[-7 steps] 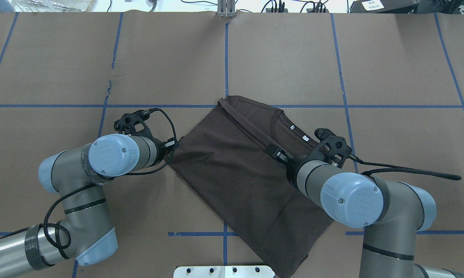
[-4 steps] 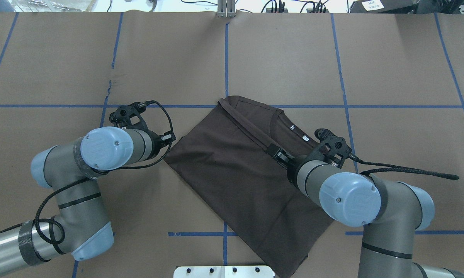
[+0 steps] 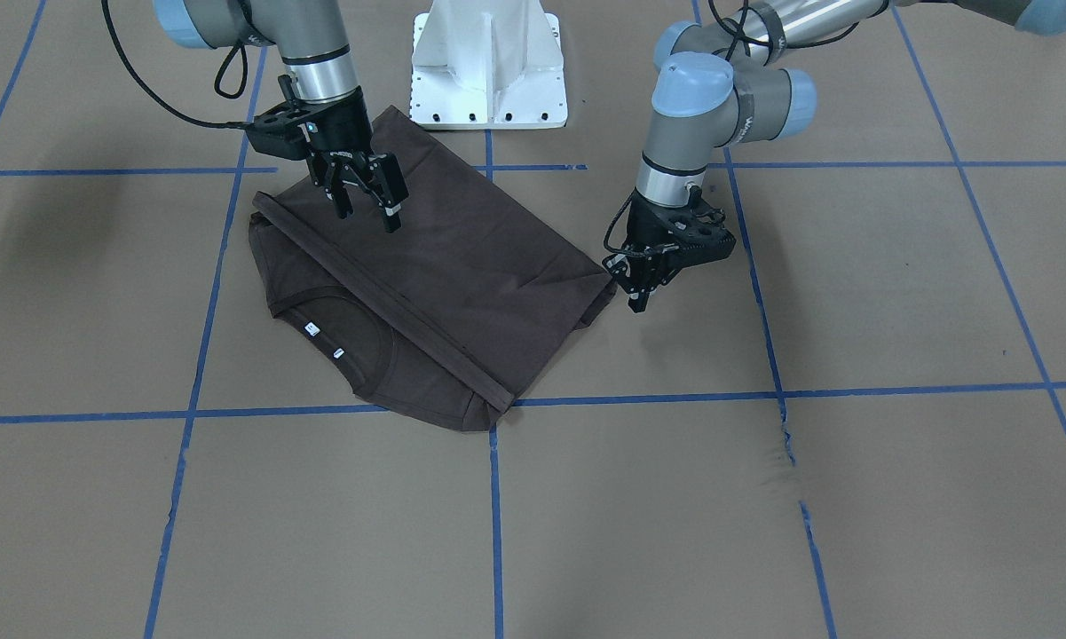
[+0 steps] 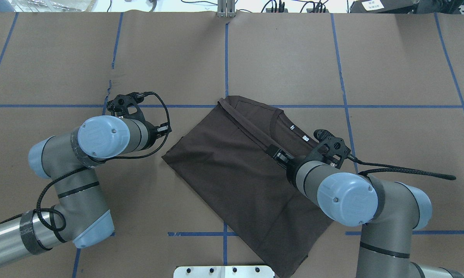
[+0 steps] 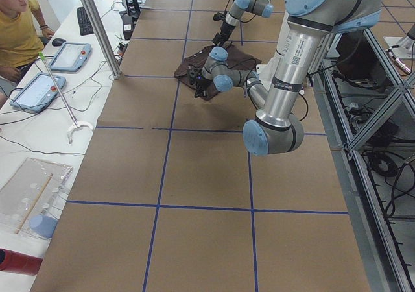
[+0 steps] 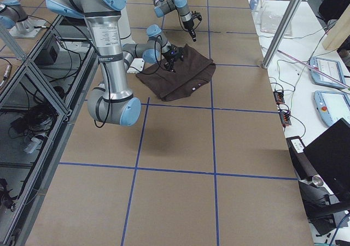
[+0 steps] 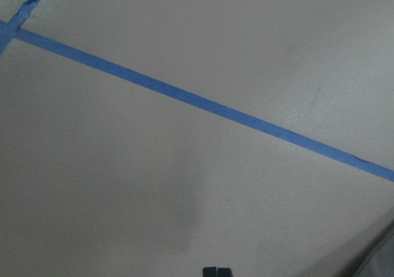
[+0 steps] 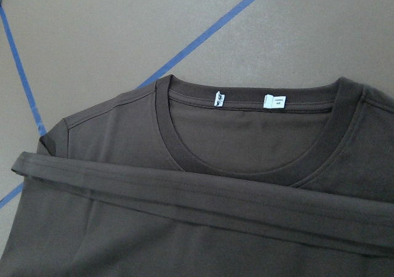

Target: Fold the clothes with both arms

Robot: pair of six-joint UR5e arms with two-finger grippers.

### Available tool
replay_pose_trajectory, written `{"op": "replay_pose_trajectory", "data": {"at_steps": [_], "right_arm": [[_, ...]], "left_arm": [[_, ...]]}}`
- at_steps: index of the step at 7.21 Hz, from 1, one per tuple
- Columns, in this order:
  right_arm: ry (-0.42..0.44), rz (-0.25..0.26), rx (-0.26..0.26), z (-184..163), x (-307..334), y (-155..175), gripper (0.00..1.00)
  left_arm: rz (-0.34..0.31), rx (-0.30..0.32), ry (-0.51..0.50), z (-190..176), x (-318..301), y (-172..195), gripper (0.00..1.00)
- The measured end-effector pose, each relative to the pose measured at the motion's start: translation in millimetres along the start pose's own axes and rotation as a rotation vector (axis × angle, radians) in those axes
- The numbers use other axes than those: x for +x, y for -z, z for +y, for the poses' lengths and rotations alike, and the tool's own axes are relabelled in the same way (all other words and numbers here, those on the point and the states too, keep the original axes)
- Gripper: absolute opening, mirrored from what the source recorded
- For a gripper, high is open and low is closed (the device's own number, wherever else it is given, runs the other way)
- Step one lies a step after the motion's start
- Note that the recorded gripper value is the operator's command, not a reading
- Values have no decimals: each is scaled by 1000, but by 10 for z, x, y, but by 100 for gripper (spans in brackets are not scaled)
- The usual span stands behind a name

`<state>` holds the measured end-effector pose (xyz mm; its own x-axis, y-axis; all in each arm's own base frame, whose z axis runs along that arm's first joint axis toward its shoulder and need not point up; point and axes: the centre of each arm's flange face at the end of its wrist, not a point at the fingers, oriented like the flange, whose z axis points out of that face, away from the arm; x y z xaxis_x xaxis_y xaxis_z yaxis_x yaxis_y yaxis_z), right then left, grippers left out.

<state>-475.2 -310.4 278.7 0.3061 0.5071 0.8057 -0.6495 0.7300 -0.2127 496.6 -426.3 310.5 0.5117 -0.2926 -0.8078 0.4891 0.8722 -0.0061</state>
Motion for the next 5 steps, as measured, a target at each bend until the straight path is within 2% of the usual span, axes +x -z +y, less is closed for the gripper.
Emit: {"op": "replay_pose_trajectory", "data": {"at_steps": [2, 5], "right_arm": [[0, 2, 1, 4, 3, -18, 100], [-3, 1, -1, 17, -5, -16, 100]], "left_arm": [[6, -17, 39, 131, 25, 16, 53], [-5, -43, 77, 385, 17, -29, 54]]}}
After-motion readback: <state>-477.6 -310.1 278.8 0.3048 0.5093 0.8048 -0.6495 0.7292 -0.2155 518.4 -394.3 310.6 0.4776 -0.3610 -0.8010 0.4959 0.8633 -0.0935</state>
